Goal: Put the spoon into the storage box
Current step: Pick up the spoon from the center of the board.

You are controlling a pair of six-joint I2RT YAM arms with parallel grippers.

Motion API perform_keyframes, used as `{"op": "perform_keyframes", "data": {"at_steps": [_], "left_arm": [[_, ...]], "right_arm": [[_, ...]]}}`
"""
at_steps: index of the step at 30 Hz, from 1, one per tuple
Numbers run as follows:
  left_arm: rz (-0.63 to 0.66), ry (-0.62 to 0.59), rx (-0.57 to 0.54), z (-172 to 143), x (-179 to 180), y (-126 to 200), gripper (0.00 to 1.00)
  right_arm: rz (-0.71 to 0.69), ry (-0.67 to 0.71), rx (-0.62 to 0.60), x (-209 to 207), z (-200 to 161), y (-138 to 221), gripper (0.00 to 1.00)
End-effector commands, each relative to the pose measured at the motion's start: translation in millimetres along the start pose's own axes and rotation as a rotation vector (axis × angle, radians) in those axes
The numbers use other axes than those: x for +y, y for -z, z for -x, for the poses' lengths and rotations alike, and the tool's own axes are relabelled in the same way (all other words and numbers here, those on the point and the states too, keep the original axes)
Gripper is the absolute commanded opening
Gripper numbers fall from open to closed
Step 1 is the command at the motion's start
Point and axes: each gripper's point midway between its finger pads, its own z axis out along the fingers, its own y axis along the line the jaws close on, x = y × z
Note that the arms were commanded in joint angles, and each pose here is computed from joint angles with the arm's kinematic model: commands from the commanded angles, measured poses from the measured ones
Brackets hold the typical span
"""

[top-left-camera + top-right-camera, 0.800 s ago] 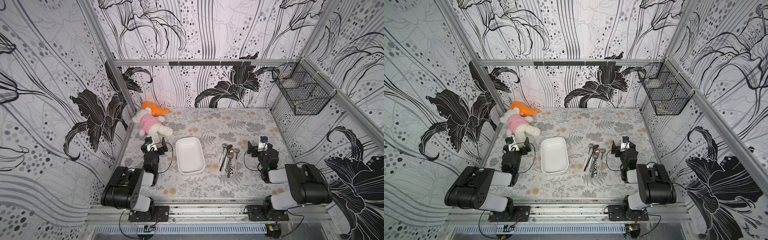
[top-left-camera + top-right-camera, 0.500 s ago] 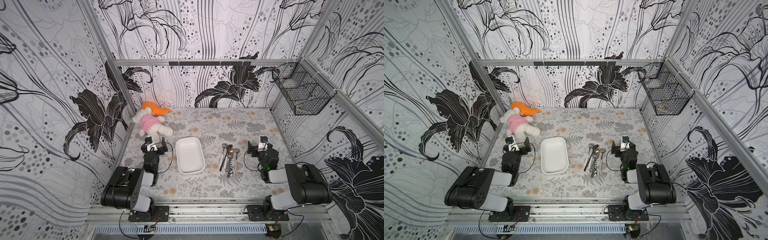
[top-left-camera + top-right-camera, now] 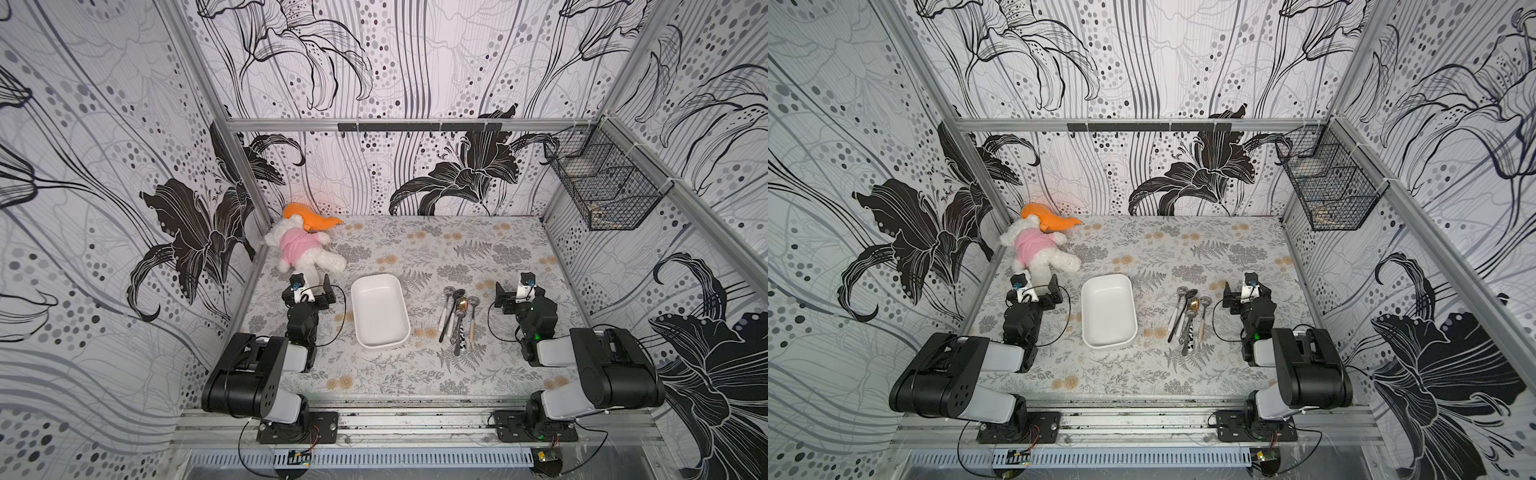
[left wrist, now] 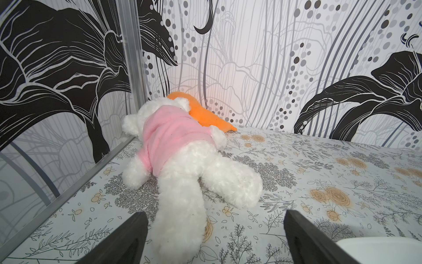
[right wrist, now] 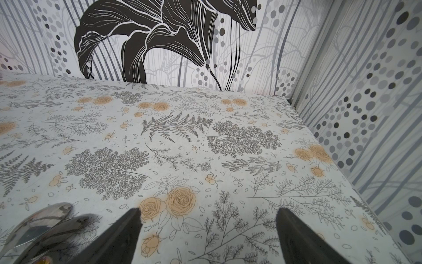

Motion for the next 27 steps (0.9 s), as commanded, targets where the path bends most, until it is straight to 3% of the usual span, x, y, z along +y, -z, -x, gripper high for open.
{"op": "perform_keyframes", "data": {"at_steps": [1, 5, 10, 13, 15, 18, 21, 23, 25, 27], "left_arm": [[-0.007, 0.015, -0.028, 8, -2, -2, 0.98], [0.103, 0.062, -0.069, 23, 17, 5, 0.98], [0.045, 0.032, -0.131, 58, -4, 24, 0.98], [0.071, 0.259, -0.215, 81, 5, 42, 0.98], [0.069, 0.346, -0.233, 87, 9, 48, 0.98], [0.126, 0.428, -0.157, 79, 14, 44, 0.98], [0.201, 0.519, -0.121, 73, 22, 40, 0.98], [0.209, 0.559, -0.111, 75, 22, 41, 0.97], [0.128, 0.575, -0.129, 86, 13, 47, 0.97], [0.030, 0.619, -0.127, 94, -1, 52, 0.98]], "right_arm": [[0.008, -0.019, -0.002, 0, 2, -3, 0.97], [0.015, -0.026, -0.001, 1, 2, -3, 0.97], [0.018, -0.031, -0.003, 0, 2, -3, 0.97], [0.017, -0.035, -0.004, -1, 3, -3, 0.97], [-0.040, -0.048, 0.001, -11, 2, -3, 0.97], [-0.165, -0.088, 0.077, -32, 14, -8, 0.97], [-0.178, -0.132, 0.114, -38, 59, -9, 0.97], [-0.145, -0.152, 0.053, -35, 91, 0, 0.97], [-0.223, -0.296, -0.027, -50, 106, 17, 0.97], [-0.368, -0.575, -0.025, -71, 96, 36, 0.97]]}}
